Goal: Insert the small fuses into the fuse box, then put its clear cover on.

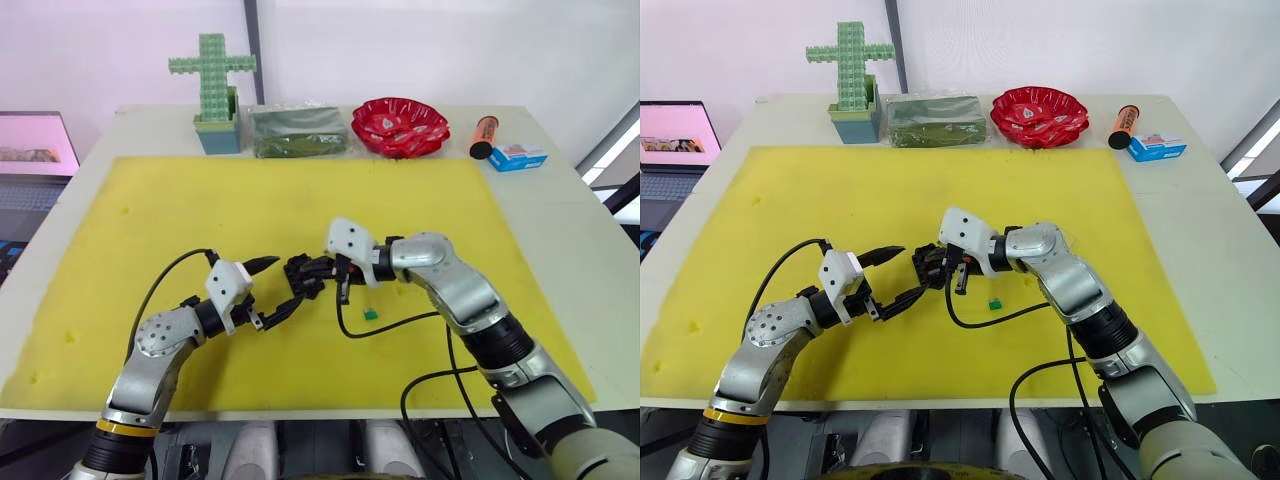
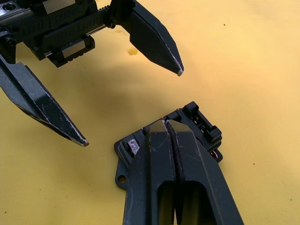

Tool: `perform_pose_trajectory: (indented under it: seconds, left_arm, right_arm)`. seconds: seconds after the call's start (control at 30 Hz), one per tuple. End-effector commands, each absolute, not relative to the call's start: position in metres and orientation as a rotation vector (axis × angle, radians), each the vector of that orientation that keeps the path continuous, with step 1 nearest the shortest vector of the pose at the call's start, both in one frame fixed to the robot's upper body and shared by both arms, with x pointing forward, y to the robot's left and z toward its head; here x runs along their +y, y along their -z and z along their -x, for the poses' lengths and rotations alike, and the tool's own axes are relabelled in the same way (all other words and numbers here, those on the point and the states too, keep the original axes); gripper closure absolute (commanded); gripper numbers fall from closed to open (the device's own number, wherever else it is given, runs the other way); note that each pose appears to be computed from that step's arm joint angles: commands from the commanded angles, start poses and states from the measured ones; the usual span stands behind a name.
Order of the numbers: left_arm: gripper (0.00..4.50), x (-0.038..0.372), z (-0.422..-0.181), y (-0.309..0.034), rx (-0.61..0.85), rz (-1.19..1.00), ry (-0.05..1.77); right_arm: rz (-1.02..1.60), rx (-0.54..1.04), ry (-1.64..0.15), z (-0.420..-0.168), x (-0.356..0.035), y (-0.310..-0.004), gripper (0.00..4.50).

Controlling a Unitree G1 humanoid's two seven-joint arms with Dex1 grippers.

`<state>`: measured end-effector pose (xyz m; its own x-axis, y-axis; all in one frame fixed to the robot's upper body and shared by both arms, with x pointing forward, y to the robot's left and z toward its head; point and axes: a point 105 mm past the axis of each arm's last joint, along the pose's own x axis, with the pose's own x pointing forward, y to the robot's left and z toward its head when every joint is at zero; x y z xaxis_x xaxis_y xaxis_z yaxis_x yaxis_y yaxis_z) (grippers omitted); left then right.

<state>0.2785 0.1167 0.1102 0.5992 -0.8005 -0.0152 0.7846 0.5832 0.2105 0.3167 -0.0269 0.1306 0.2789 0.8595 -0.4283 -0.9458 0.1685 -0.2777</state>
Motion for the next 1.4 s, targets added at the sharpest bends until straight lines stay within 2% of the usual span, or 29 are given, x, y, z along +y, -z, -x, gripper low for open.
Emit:
perform_pose_trajectory:
  seconds: [0.03,0.33,0.63,1.27,1.4]
  left_arm:
    - [0.00,0.116,-0.278,-0.122,-0.135,-0.218,0.924]
    - [0.00,0.116,-0.279,-0.122,-0.134,-0.216,0.918]
    - [0.00,0.117,-0.279,-0.122,-0.133,-0.216,0.912]
    - [0.00,0.116,-0.279,-0.121,-0.128,-0.216,0.913]
    - [0.00,0.117,-0.278,-0.121,-0.128,-0.214,0.915]
  right_arm:
    - [0.587,0.311,-1.283,-0.315,-0.037,-0.103,4.48]
    - [0.748,0.383,-1.288,-0.314,-0.051,-0.074,4.48]
    - [0.805,0.400,-1.336,-0.308,-0.056,-0.062,4.48]
    - [0.687,0.401,-1.250,-0.325,-0.058,-0.072,4.48]
    - [0.600,0.317,-1.303,-0.320,-0.050,-0.093,4.48]
